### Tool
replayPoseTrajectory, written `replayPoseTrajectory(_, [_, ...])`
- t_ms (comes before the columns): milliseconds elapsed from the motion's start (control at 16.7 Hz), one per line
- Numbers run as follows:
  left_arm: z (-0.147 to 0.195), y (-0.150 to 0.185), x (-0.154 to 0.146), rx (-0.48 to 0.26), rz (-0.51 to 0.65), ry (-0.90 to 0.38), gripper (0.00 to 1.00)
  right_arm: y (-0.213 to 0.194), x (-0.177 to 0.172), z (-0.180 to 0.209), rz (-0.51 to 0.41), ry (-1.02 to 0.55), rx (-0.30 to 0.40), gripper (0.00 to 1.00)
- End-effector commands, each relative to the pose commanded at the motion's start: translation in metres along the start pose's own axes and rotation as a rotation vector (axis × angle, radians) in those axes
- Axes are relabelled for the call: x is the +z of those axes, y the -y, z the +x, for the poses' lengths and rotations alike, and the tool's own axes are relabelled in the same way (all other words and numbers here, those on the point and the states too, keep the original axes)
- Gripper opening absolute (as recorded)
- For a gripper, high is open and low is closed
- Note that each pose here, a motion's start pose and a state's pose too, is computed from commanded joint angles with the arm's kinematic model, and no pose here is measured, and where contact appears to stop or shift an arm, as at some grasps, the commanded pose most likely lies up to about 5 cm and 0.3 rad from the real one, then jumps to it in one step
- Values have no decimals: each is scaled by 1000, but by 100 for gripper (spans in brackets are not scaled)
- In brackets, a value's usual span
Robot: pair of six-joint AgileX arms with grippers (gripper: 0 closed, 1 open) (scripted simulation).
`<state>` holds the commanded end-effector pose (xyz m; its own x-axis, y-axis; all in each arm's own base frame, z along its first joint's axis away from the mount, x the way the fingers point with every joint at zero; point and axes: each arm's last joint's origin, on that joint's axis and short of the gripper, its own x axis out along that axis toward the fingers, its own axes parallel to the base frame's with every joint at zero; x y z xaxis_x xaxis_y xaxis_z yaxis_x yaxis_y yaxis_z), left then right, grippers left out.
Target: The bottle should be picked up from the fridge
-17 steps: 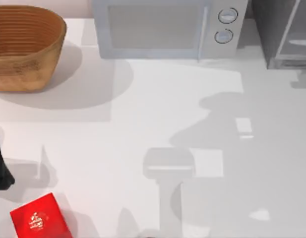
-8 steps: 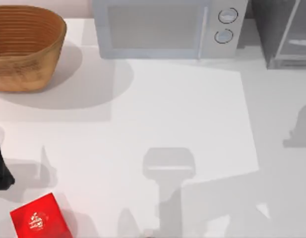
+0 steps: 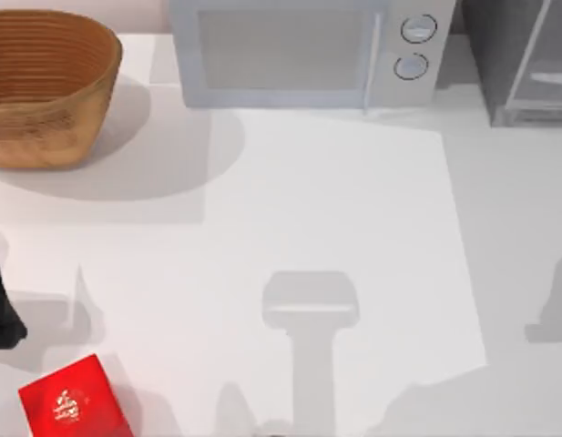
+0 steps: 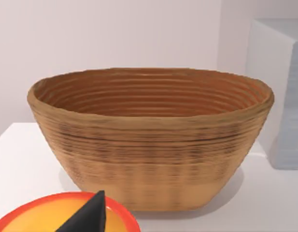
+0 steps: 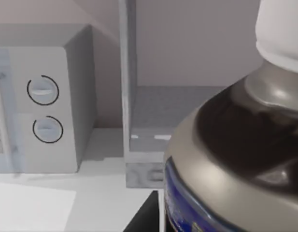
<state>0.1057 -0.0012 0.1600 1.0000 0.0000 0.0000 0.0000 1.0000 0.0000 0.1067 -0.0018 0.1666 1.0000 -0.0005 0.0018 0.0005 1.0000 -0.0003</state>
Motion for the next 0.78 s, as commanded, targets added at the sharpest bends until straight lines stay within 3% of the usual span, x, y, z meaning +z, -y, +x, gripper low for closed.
replayPoseTrajectory(480, [0, 0, 0, 0, 0, 0, 100, 0, -6, -1, 2, -3, -1, 0])
replayPoseTrajectory(780, [0, 0, 0, 0, 0, 0, 100, -6, 13, 7, 9, 17, 7, 0])
